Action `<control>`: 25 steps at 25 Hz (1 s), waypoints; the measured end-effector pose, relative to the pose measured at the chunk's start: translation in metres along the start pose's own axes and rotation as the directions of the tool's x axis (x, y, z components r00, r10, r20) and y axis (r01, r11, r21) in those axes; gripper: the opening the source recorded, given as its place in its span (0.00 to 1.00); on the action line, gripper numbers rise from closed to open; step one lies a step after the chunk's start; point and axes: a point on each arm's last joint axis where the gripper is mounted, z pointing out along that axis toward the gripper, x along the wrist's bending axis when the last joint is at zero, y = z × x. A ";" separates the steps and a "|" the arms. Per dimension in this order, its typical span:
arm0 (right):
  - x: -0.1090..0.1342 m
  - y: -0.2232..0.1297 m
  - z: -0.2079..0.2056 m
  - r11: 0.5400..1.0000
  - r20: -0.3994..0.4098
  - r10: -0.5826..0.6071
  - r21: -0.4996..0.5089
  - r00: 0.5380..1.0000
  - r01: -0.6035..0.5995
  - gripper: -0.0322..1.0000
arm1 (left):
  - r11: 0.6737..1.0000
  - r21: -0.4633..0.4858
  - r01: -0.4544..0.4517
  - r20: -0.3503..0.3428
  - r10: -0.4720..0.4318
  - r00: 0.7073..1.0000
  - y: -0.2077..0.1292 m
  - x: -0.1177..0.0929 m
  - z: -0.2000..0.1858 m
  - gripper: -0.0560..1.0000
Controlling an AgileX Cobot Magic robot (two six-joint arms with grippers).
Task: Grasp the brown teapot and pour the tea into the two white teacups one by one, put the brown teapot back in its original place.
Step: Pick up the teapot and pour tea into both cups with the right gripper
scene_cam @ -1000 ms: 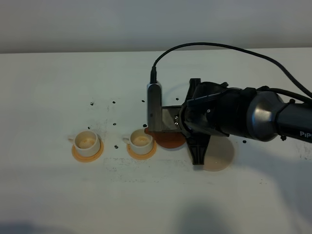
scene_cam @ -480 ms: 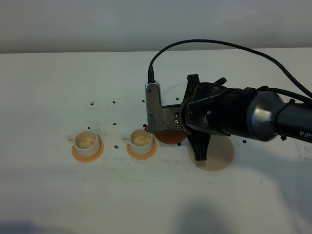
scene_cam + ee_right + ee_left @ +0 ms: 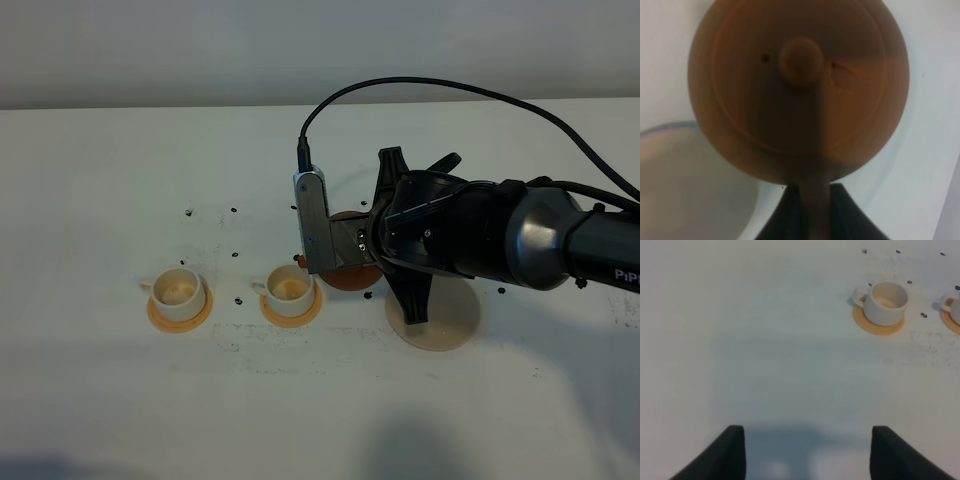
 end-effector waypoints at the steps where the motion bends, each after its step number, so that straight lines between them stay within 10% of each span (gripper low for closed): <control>1: 0.000 0.000 0.000 1.000 0.002 -0.005 0.001 1.000 0.005 0.15 | 1.000 0.000 0.000 0.000 0.000 1.000 0.000 0.000 0.000 0.56; 25: -0.005 0.000 0.000 0.987 0.057 -0.158 0.004 0.986 0.158 0.15 | 1.000 0.000 0.000 0.000 0.000 1.000 0.000 0.000 0.000 0.56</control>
